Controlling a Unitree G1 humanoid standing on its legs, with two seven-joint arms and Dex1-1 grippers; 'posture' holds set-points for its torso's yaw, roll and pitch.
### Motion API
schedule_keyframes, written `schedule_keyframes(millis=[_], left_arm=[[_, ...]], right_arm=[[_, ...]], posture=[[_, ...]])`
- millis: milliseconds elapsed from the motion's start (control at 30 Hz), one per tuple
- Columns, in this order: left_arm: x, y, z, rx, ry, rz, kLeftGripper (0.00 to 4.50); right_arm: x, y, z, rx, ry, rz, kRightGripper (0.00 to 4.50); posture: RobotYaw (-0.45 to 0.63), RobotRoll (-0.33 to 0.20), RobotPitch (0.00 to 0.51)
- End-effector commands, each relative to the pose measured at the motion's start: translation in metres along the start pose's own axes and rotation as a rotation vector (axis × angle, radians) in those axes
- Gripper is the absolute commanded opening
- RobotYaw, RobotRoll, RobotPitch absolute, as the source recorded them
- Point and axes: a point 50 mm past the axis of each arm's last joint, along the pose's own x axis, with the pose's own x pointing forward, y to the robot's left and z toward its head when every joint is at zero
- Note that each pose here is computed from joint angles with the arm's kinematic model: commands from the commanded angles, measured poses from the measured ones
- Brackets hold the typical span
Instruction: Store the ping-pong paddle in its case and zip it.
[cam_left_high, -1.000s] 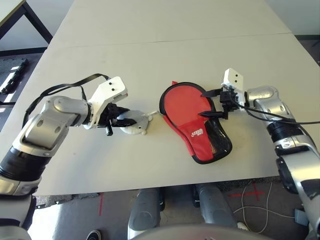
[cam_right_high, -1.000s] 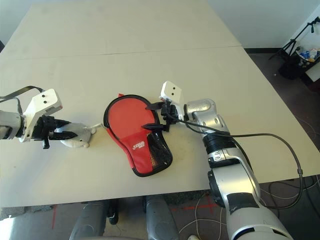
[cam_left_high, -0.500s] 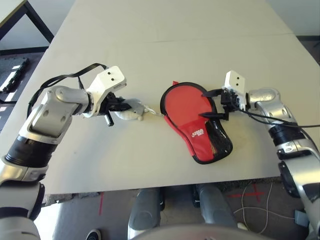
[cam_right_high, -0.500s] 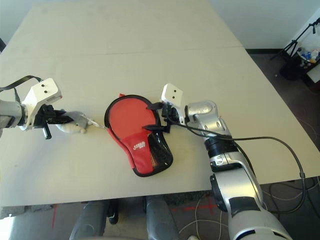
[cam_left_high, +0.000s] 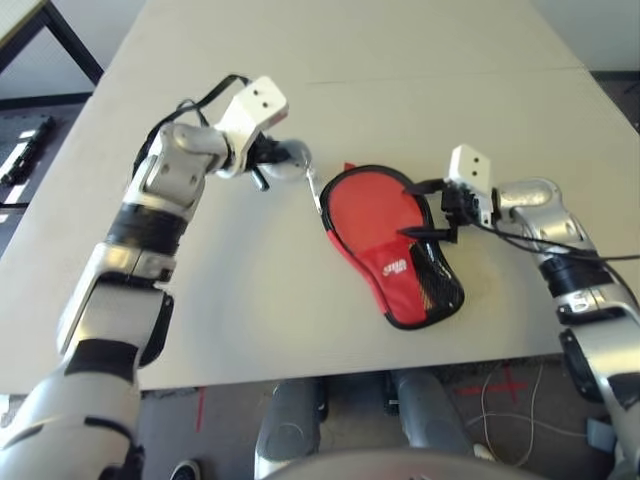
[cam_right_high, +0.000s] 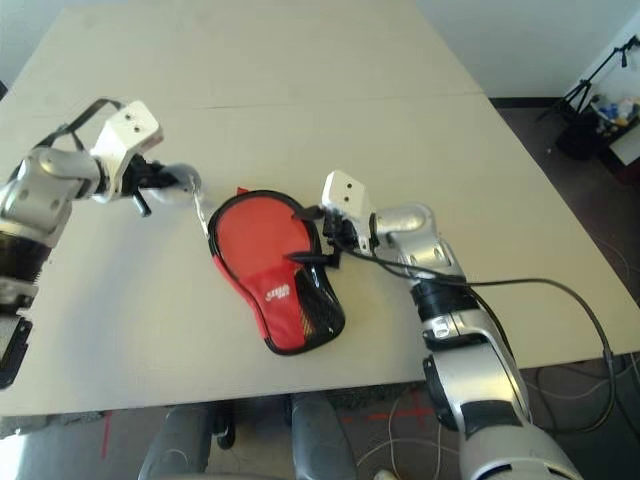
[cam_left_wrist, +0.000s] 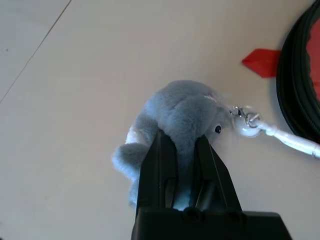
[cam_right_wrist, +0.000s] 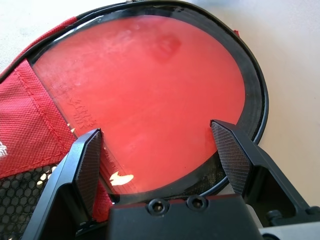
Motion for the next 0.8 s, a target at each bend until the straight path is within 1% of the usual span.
schedule_keyframes(millis=[33,200,333,433,567,700,800], left_arm=[[0.009,0.008,0.007,0.025,-0.013,0.066,0.16],[0.021,0.011,0.025,0.028,-0.060,0.126,0.15],[0.031,0.006,0.040,0.033,-0.092,0.148,0.15],[0.039,-0.002,0.056,0.039,-0.135,0.145,0.15],[0.053,-0.021,0.080,0.097,-0.176,0.116,0.15],[0.058,-0.029,0.092,0.111,-0.206,0.109,0.15],[0.064,-0.043,0.112,0.126,-0.257,0.085,0.15]], right_arm=[[0.009,0.020,-0.031,0.083,0.127,0.076,4.50],[0.007,0.019,-0.029,0.081,0.125,0.056,4.50],[0.005,0.021,-0.030,0.086,0.128,0.050,4.50],[0.005,0.024,-0.030,0.090,0.128,0.047,4.50],[0.003,0.026,-0.030,0.099,0.128,0.039,4.50],[0.002,0.028,-0.030,0.102,0.132,0.034,4.50],[0.001,0.030,-0.030,0.107,0.133,0.030,4.50]], posture=[[-0.04,0.000,0.228],[-0.07,0.000,0.228],[-0.09,0.000,0.228],[-0.11,0.000,0.229],[-0.12,0.000,0.233],[-0.14,0.000,0.233],[-0.15,0.000,0.234]])
